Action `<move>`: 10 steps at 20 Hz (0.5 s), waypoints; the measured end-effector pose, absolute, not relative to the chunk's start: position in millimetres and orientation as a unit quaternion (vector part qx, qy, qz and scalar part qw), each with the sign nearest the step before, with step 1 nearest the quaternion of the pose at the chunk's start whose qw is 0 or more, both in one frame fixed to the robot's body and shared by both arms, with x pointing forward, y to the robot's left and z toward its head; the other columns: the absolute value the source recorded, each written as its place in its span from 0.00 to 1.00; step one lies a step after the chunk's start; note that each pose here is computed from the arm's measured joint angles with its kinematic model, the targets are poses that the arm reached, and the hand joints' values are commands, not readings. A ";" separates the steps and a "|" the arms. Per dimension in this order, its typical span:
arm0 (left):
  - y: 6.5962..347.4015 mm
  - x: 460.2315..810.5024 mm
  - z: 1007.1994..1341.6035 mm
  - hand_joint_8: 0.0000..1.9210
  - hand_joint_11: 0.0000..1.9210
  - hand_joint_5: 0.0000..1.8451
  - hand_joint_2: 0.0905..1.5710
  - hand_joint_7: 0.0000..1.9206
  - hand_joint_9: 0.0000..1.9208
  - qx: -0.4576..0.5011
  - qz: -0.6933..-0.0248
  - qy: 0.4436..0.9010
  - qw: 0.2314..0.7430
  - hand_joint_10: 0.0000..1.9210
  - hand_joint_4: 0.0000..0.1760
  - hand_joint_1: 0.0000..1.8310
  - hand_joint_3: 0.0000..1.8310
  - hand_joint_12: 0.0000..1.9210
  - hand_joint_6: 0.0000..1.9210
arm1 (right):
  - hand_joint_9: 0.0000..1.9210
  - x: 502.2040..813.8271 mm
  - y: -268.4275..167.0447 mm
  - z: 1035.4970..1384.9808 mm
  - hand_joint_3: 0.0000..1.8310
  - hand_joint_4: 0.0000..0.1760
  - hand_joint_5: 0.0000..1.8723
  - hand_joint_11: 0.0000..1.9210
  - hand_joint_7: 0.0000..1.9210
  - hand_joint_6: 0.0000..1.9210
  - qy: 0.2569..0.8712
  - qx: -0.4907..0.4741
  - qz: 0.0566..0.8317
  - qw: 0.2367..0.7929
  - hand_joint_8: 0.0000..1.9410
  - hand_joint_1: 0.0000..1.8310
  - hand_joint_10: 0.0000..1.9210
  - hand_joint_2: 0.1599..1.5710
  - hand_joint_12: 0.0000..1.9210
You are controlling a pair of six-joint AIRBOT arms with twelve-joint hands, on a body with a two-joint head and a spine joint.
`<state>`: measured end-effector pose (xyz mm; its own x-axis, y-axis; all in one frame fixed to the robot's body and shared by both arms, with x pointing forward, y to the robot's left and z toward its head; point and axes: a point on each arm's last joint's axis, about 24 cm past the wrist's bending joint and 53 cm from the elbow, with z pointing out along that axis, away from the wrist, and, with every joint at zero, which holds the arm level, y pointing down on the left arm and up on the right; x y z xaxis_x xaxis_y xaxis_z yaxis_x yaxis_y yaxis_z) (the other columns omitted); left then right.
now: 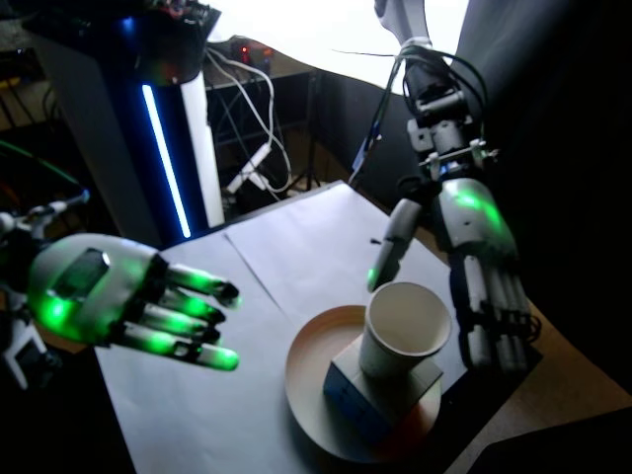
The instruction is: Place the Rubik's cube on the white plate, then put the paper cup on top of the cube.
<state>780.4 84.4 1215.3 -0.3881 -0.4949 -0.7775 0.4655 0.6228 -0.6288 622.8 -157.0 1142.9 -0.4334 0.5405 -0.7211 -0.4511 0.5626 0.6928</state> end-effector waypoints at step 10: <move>119.0 725.1 1282.3 0.00 0.00 0.00 0.67 0.00 0.00 0.027 -0.495 0.627 0.601 0.00 1.00 0.36 0.00 0.00 0.00 | 0.11 619.0 -163.1 1158.3 0.00 0.00 0.03 0.04 0.09 0.65 0.697 0.030 0.469 0.542 0.68 0.49 0.77 0.83 0.98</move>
<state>725.1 119.0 1282.3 -0.2769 -0.5605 -0.7805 0.6290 0.5084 -0.5882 619.0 -163.1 1158.3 -0.4104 0.5504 -0.7271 -0.4663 0.5585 0.6860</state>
